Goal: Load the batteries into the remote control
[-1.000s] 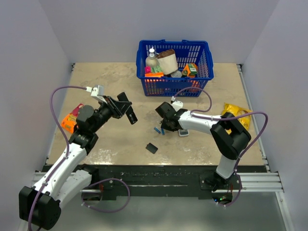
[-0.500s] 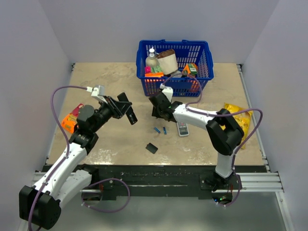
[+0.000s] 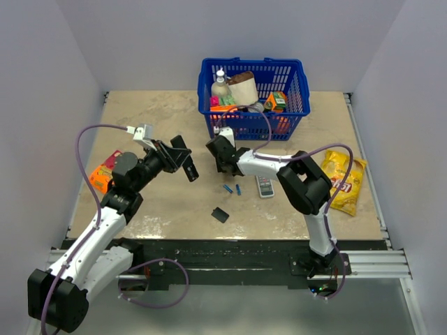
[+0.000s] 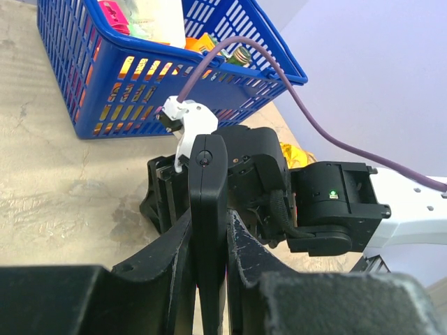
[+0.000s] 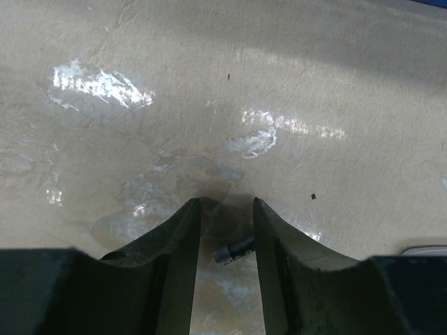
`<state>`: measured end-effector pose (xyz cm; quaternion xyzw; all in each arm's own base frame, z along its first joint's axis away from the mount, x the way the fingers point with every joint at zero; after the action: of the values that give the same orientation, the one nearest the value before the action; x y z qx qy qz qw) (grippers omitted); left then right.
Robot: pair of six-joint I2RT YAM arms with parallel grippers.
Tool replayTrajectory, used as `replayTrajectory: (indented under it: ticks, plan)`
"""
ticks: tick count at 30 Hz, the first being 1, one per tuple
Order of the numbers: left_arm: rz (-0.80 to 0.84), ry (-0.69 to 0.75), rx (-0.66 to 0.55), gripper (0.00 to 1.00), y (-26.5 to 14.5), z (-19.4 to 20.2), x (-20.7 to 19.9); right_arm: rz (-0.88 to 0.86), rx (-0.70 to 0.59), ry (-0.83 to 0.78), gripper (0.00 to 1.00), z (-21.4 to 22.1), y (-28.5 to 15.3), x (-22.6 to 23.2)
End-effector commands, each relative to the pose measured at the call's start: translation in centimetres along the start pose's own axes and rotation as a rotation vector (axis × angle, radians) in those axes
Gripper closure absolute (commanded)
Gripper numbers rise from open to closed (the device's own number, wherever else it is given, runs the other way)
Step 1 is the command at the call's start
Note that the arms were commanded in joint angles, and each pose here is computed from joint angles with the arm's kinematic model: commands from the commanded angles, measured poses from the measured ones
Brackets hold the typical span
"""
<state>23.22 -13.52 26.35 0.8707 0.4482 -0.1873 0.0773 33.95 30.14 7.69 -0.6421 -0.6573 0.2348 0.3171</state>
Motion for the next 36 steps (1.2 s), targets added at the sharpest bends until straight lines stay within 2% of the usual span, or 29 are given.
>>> replayTrajectory:
  ticks: [1, 6, 15, 23, 27, 36]
  plan:
    - [0.014, 0.038, -0.053, 1.00, 0.2, -1.7, -0.5, 0.016, -0.039, -0.092, 0.61, -0.4, -0.6, -0.4]
    - [0.016, 0.040, -0.050, 1.00, 0.2, -1.6, -0.5, -0.001, -0.059, -0.087, 0.61, -1.4, -1.7, -0.3]
    - [0.009, 0.051, -0.054, 1.00, 0.3, -2.1, -0.6, -0.059, -0.094, 0.089, 0.60, -4.0, -6.2, -0.3]
    - [0.011, 0.030, -0.044, 1.00, 0.4, -1.6, -0.5, 0.027, 0.029, 0.300, 0.59, -0.9, -6.9, -1.8]
    - [0.009, 0.035, -0.045, 1.00, 0.3, -1.7, -0.5, 0.064, 0.033, 0.372, 0.59, 0.0, -7.2, -2.8]
    - [0.007, 0.030, -0.044, 1.00, 0.2, -1.5, -0.5, 0.125, 0.009, 0.419, 0.58, 0.6, -7.8, -4.6]
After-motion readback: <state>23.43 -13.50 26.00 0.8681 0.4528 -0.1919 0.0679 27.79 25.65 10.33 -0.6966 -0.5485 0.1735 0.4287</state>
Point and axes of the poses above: each gripper's point midway between its finger pads, its own y axis out along the fingers, its own x axis along the line the jaws close on, z = x × y, the point moved 7 cm from there along -y, back along the fingers, and after that the axes turned 13 degrees about y, right-handed, at the moved point
